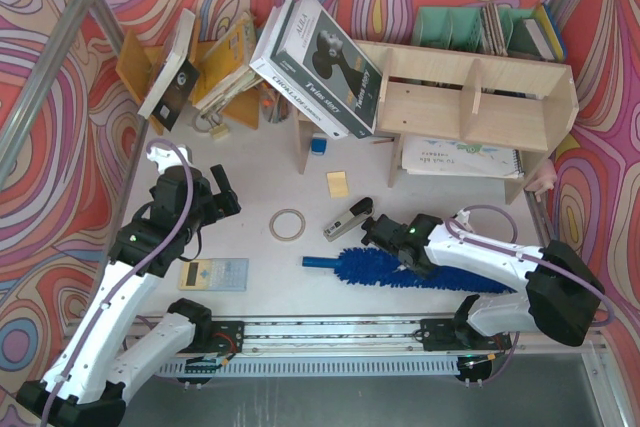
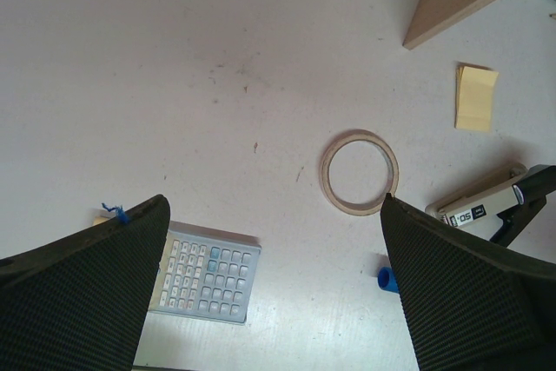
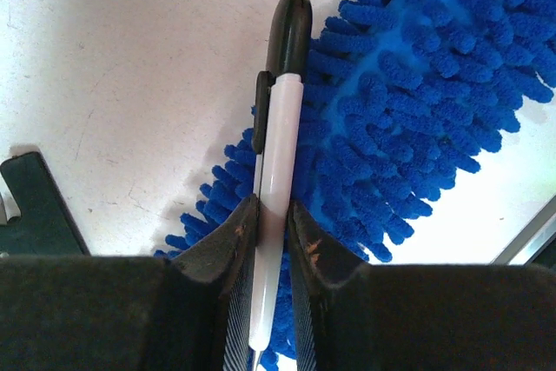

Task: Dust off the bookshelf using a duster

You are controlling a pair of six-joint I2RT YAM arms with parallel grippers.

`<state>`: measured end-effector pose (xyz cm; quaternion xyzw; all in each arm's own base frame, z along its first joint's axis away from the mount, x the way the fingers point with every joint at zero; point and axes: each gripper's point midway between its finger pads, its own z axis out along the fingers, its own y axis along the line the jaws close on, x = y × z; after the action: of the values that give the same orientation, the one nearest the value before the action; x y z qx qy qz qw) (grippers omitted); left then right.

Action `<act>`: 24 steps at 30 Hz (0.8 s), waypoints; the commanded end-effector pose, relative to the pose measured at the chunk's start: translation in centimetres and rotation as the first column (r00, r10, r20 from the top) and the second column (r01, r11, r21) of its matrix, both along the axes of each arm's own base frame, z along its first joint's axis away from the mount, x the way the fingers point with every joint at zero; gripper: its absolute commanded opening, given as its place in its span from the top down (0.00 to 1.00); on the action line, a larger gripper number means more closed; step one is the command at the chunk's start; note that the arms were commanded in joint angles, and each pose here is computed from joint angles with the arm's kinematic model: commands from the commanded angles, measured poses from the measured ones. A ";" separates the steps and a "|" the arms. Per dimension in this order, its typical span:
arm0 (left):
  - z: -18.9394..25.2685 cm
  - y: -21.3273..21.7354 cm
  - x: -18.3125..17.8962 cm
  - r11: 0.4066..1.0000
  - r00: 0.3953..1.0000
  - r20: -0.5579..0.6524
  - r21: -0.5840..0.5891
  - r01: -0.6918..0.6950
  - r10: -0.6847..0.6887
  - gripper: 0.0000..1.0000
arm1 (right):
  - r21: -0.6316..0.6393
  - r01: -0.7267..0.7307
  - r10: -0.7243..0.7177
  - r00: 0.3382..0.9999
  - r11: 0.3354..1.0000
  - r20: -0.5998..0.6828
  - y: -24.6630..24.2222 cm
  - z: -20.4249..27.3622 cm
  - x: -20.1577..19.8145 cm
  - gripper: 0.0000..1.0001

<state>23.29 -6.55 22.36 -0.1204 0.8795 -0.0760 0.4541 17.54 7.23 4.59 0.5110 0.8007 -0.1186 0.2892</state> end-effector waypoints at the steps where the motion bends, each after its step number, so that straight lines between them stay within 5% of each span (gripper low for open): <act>1: 0.1 0.1 -0.2 1.000 1.000 -0.002 0.011 0.004 -0.004 0.02 | -0.051 -0.009 0.010 1.000 0.999 0.019 -0.7 1.1 0.5 0.74; 9: 0.0 0.1 -0.2 1.000 1.000 -0.005 0.012 0.005 -0.005 0.02 | -0.043 -0.019 0.020 1.000 0.999 0.014 -0.5 1.3 0.6 0.76; 17: 0.1 0.1 -0.3 1.000 1.000 -0.003 0.010 0.006 -0.006 0.02 | -0.018 -0.059 0.060 0.998 0.998 0.007 0.5 0.5 1.1 0.64; 24: 0.1 0.1 -0.3 1.000 1.000 -0.003 0.011 0.005 -0.005 0.01 | -0.032 -0.065 0.065 0.998 0.997 0.015 0.4 0.6 1.3 0.63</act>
<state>23.29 -6.55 22.36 -0.1204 0.8795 -0.0760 0.4541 18.18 7.90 4.61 0.4836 0.8178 -0.1142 0.2905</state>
